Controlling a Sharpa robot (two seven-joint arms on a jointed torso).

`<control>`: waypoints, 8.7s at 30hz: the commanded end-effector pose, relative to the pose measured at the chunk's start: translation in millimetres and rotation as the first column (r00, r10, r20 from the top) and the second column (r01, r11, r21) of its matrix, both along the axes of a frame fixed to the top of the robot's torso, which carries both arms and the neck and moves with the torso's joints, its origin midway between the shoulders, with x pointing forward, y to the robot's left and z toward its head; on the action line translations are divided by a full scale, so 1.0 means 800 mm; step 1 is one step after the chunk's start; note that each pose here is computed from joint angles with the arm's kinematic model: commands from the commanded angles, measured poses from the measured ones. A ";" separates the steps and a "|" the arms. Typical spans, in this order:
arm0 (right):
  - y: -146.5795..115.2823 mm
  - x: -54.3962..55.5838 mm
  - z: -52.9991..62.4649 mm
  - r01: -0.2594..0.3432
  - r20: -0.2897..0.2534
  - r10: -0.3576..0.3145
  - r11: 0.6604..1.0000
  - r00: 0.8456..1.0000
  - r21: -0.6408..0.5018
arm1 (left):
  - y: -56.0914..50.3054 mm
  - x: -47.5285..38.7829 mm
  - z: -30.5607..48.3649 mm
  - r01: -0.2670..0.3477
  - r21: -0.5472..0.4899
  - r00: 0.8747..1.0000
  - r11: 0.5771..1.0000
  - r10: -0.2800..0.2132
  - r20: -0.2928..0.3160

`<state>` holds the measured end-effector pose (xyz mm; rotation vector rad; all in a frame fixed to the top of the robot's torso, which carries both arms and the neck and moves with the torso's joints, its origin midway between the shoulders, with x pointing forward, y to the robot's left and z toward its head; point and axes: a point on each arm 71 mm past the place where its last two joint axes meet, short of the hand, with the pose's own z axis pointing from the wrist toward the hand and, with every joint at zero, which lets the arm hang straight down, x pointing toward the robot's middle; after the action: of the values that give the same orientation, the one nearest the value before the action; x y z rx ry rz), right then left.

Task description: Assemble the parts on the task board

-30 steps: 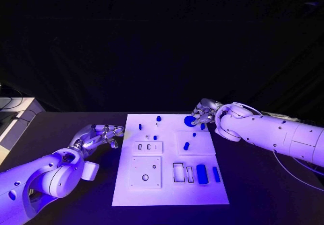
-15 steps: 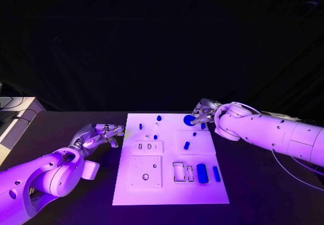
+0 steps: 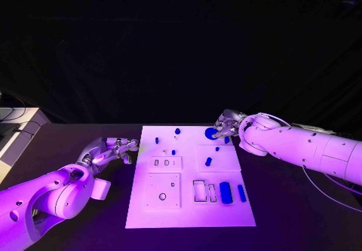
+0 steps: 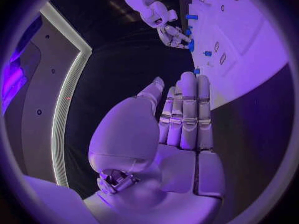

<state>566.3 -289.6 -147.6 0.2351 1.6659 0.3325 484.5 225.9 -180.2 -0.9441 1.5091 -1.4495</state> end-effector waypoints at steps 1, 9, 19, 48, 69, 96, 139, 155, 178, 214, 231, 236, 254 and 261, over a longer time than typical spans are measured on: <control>0.004 -0.003 -0.011 -0.024 -0.052 0.023 1.000 0.998 -0.019 | -0.002 -0.001 0.0010 0.016 -0.010 1.000 1.000 -0.016 0.002; 0.008 -0.005 -0.008 -0.035 -0.024 0.035 0.999 0.999 0.000 | -0.001 -0.001 0.0009 0.015 -0.010 1.000 1.000 -0.015 0.002; 0.019 -0.015 0.005 -0.046 0.101 0.045 0.999 0.994 0.006 | 0.001 -0.001 -0.0003 0.011 -0.008 1.000 1.000 -0.011 0.000; 0.139 -0.041 0.015 -0.223 0.277 0.252 0.966 0.927 -0.134 | 0.001 -0.003 -0.0037 0.013 -0.008 1.000 1.000 -0.013 -0.007; 0.174 -0.029 -0.012 -0.233 0.247 0.273 0.956 0.930 -0.177 | 0.001 -0.003 -0.0034 0.013 -0.008 1.000 1.000 -0.014 -0.008; 0.172 -0.025 -0.018 -0.248 0.214 0.278 0.956 0.936 -0.157 | 0.002 -0.002 -0.0046 0.009 -0.008 1.000 1.000 -0.009 -0.013; 0.133 -0.050 -0.010 -0.261 0.277 0.258 0.965 0.926 -0.024 | 0.006 -0.003 -0.0057 -0.001 -0.007 1.000 1.000 0.001 -0.022; 0.015 -0.064 0.009 -0.296 0.272 0.217 0.910 0.937 0.292 | 0.007 -0.004 -0.0110 0.000 -0.014 1.000 1.000 0.000 -0.015; -0.078 -0.049 -0.025 -0.197 0.160 0.172 0.968 0.972 0.154 | 0.004 -0.007 -0.0161 0.012 -0.020 1.000 1.000 -0.012 -0.021; -0.066 -0.038 -0.057 -0.166 0.080 0.157 0.978 0.984 0.124 | 0.008 -0.007 -0.0173 0.006 -0.015 1.000 1.000 -0.006 -0.028; -0.061 -0.039 -0.053 -0.156 0.119 0.139 0.977 0.983 0.147 | 0.009 -0.007 -0.0177 0.002 -0.011 0.999 1.000 -0.003 -0.032; -0.058 -0.041 -0.049 -0.128 0.142 0.103 0.974 0.984 0.185 | 0.010 -0.007 -0.0180 0.001 -0.010 0.999 1.000 -0.001 -0.033; 0.027 -0.047 -0.013 -0.122 0.118 0.097 0.965 0.988 0.232 | 0.011 -0.006 -0.0194 0.000 -0.008 0.999 1.000 0.000 -0.038; 0.092 -0.054 -0.017 -0.196 0.091 0.181 0.959 0.979 0.203 | 0.008 -0.006 -0.0195 0.005 -0.010 0.999 1.000 -0.005 -0.039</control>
<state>523.7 -217.6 -160.1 0.2390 1.5677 0.7194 480.6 235.2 -196.3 -0.9858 1.5265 -1.4279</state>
